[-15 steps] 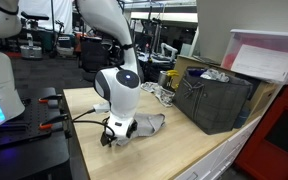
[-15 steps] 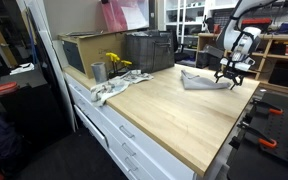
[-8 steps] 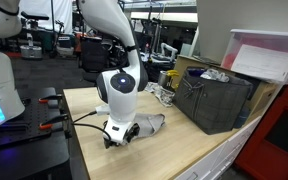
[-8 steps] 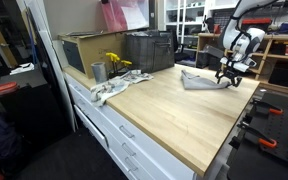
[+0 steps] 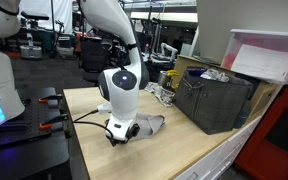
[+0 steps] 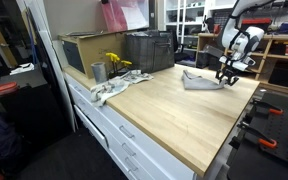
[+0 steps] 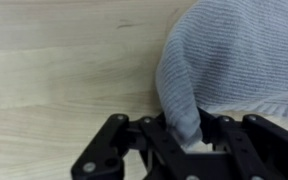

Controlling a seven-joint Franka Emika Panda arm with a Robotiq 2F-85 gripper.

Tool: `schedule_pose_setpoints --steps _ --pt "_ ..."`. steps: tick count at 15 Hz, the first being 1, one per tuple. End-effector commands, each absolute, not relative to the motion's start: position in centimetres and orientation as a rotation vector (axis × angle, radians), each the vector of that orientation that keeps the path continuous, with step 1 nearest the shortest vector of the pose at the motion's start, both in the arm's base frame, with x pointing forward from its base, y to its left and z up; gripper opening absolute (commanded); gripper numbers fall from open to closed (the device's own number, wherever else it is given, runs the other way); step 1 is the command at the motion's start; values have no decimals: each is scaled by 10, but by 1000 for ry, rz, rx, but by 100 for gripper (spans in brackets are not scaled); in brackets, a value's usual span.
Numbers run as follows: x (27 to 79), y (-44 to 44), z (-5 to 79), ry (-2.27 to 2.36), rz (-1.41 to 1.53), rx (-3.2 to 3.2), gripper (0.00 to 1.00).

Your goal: Fold the grey towel three times

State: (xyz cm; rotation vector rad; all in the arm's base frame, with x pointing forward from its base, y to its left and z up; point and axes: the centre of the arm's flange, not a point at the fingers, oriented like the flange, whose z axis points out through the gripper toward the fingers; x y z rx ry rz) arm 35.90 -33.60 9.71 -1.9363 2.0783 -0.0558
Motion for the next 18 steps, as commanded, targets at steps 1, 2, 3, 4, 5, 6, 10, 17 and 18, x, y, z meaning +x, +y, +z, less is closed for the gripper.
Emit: schedule_pose_setpoints --steps 1,2,3,4,5,6,10,17,18 --pt "355 -319 118 2040 -17 -2013 3" --pt "357 -315 124 2016 -10 -2055 2" --pt "361 -312 129 2002 -7 -2103 2" --pt "365 -312 132 1998 -1 -2134 2" --pt "374 -315 132 1970 20 -2156 2" --pt "384 -318 129 1956 42 -2181 2" --pt "427 -329 137 1921 52 -2253 2" --pt "489 -344 162 1848 77 -2325 2" --pt "498 -346 165 1839 75 -2331 2"
